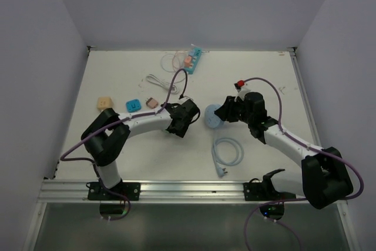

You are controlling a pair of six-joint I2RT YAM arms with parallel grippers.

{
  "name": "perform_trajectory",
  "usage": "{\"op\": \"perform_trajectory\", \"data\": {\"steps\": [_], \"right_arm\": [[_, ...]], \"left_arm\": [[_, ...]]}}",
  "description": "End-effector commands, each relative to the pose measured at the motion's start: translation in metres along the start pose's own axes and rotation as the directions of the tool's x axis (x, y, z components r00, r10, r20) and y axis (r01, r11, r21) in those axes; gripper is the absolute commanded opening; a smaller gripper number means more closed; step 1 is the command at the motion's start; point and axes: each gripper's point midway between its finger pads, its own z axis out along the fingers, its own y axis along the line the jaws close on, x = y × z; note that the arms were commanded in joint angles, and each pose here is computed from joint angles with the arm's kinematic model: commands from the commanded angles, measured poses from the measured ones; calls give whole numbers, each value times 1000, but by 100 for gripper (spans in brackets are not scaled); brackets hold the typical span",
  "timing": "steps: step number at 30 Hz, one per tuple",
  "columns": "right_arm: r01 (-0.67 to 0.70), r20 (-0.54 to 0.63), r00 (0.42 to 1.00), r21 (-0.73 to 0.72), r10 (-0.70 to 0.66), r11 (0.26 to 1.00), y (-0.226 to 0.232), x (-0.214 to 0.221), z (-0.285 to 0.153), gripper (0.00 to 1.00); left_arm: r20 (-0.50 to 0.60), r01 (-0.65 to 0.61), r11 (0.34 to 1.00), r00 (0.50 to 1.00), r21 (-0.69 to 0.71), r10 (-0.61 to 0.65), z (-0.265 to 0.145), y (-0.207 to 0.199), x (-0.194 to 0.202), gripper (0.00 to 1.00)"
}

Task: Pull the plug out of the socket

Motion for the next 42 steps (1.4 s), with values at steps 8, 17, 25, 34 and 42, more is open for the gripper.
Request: {"op": "perform_trajectory", "data": {"steps": [8,17,25,34,42], "right_arm": [[-132,119,986,164,113,978,-42,-40,1,0],[-467,437,851,378,291,800,-149,-119,-35,0],[-622,640,726,455,251,637,-222,-189,-68,0],[-627,530,763,466,370,624,-238,-147,-32,0],[-621,468,781,502,415,602,-247,-100,-24,22]], "left_arm": [[228,129,965,956,230,-182,-87,23,-73,100],[269,296,920,892,255,-362,-93,120,-77,100],[330,398,899,837,182,-437,-87,168,-56,99],[368,443,887,810,128,-457,-76,182,-43,100],[372,447,887,809,117,-456,-76,184,-39,100]]}}
